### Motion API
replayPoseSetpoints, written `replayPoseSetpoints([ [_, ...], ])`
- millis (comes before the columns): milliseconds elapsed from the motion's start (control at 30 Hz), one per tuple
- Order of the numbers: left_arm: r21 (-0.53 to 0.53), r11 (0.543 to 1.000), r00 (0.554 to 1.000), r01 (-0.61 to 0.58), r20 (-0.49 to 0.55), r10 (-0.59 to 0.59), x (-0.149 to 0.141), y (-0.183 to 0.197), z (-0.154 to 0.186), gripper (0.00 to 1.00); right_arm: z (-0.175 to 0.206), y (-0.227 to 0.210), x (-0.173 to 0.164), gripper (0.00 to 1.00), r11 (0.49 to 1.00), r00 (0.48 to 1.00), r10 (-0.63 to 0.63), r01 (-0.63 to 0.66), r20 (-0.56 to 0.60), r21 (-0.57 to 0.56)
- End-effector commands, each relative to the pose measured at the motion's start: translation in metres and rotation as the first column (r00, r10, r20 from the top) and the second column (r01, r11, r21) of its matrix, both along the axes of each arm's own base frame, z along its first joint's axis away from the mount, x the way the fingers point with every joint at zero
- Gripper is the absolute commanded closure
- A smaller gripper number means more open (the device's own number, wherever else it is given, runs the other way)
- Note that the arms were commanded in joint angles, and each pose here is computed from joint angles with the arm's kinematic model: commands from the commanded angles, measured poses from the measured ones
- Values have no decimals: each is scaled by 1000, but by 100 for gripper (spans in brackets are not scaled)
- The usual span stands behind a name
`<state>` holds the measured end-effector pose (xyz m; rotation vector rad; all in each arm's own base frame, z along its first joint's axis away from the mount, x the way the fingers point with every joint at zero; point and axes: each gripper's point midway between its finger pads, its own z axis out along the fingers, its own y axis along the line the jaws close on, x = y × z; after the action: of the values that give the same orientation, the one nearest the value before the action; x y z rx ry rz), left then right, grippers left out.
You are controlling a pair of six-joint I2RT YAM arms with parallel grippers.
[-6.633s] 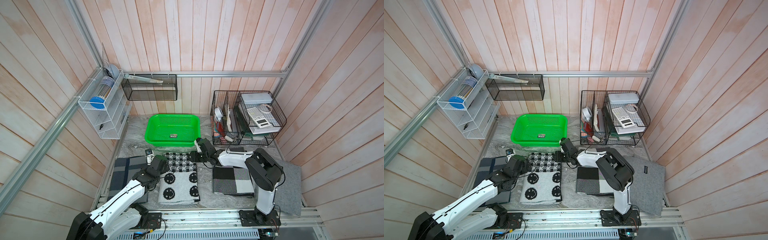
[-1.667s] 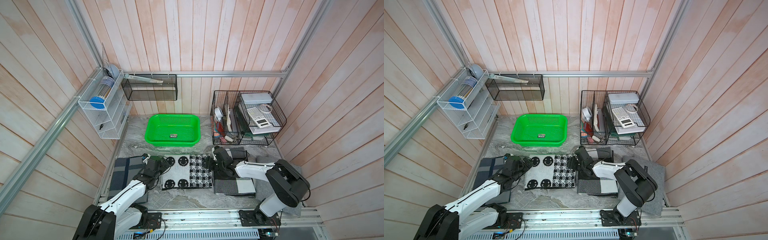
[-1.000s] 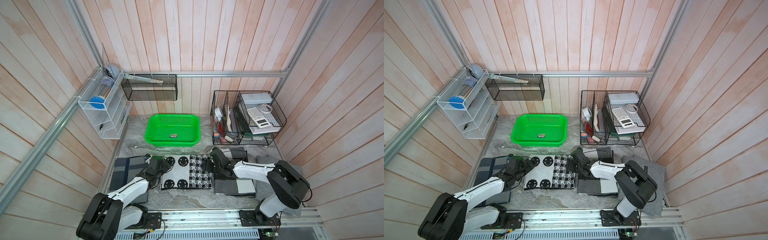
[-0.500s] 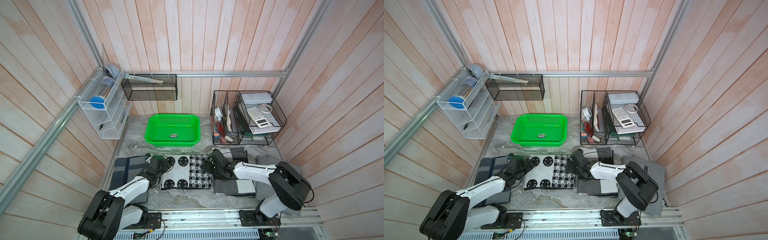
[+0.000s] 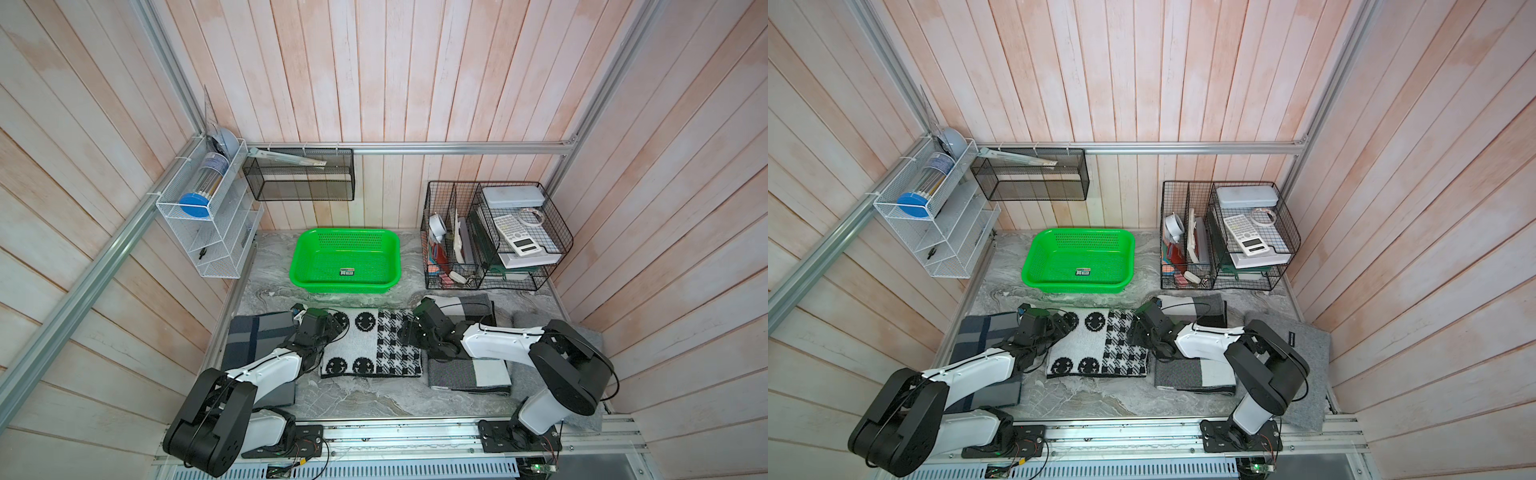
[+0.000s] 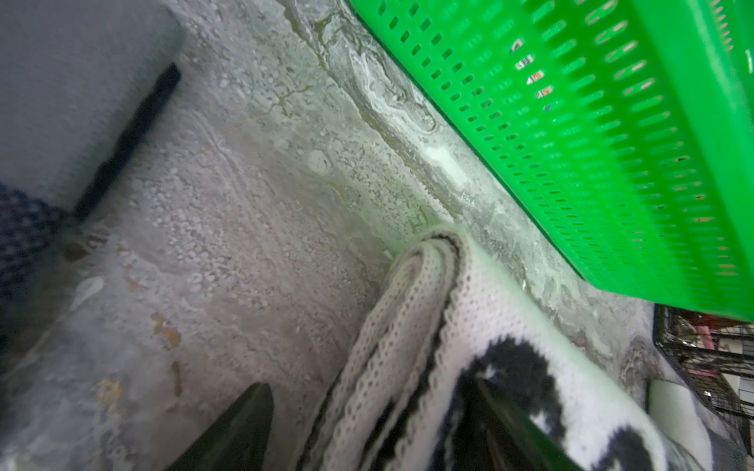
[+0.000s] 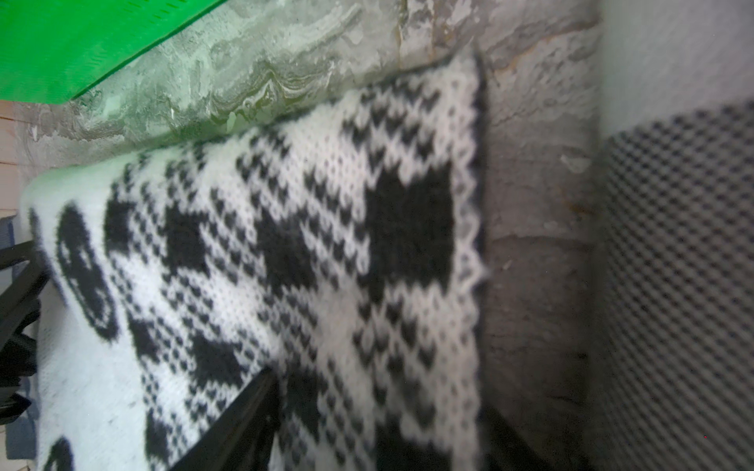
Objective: Put the folded scarf in the basket
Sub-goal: Pick up the scarf at the center of the board.
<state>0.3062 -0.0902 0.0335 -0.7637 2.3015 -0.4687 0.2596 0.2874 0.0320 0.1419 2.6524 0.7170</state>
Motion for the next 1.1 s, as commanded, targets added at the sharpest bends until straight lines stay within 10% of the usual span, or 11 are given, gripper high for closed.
replayPoseSetpoints([
  [0,12,1000,978,23,-205,-20,-40,4,-46,29,-23,-4,-19,44,999,997,23,-25,-77,-29],
  [300,-54,997,987,51,-148,-59,-38,-6,-38,99,-12,15,-22,100,993,993,108,-105,-40,50],
  [1067,-29,996,931,84,359,-68,-23,6,143,100,144,33,-3,100,966,918,111,-190,381,175],
])
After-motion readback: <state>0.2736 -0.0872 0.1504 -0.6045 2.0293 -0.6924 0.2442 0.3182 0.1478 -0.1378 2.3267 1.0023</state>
